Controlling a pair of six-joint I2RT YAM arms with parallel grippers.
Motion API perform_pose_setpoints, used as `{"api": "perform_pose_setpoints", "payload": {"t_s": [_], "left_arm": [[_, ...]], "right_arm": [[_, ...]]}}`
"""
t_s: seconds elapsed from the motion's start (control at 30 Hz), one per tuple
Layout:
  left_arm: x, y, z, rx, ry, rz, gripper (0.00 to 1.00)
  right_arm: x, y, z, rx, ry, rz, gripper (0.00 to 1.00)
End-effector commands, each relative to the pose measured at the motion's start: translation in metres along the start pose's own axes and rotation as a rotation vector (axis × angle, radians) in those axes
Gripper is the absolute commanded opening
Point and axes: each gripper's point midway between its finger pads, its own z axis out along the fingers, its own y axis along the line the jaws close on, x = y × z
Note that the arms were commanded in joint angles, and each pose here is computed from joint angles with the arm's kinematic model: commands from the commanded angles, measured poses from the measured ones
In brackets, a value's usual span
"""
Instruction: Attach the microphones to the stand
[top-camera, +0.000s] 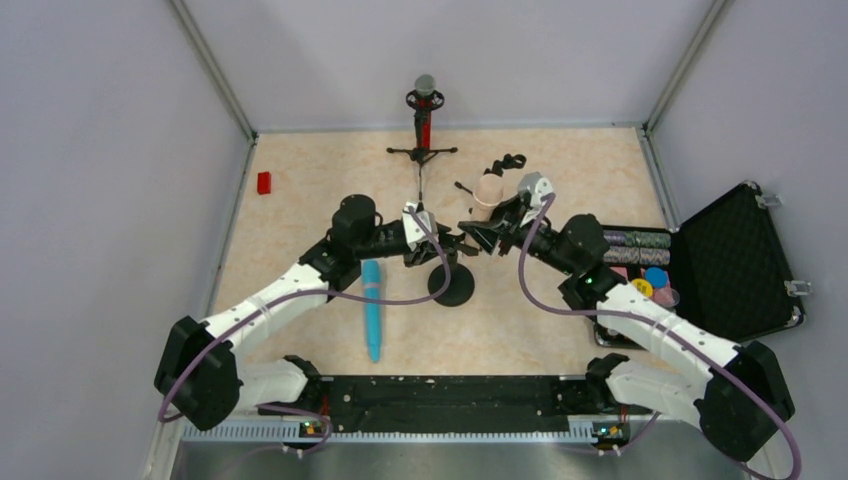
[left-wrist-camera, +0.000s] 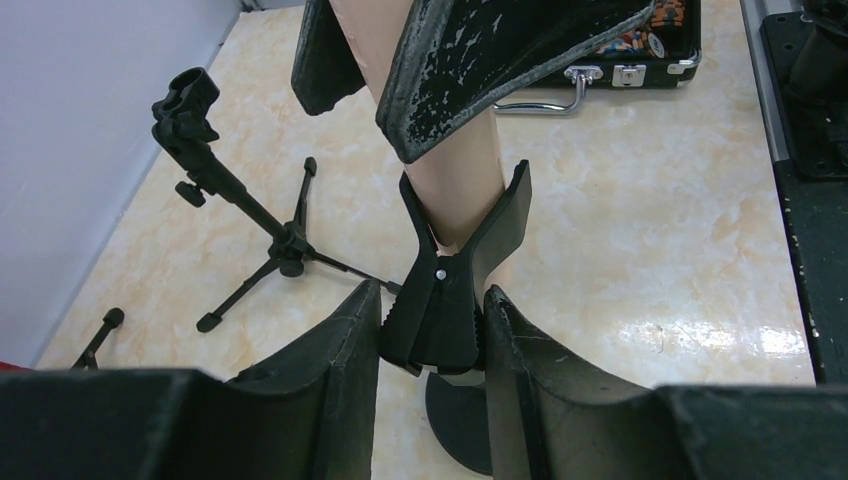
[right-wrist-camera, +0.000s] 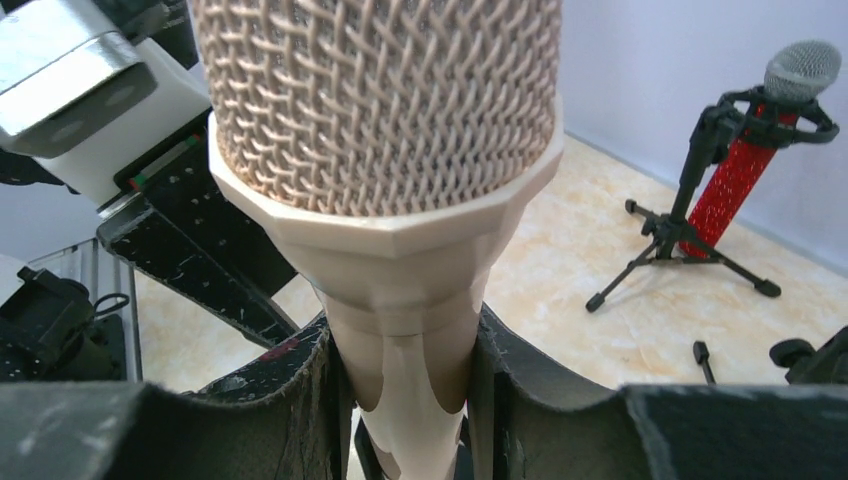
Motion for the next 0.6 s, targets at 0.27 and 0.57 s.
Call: {"api": "perform_pose_setpoints", "payload": {"t_s": [0.27,0.57], "left_arm": [[-0.001,-0.001,0.003,0.022,0.007,-0.023,0.00],[-0.004,-0.001,0.003,0.018,0.001,-0.023,0.00]], "right_arm": [[-0.023,0.022,0.019,-0.028,-0.139,-0.077,0.00],[-0.006,0.025,0.026,-0.016,-0.083,-0.109,0.00]]}}
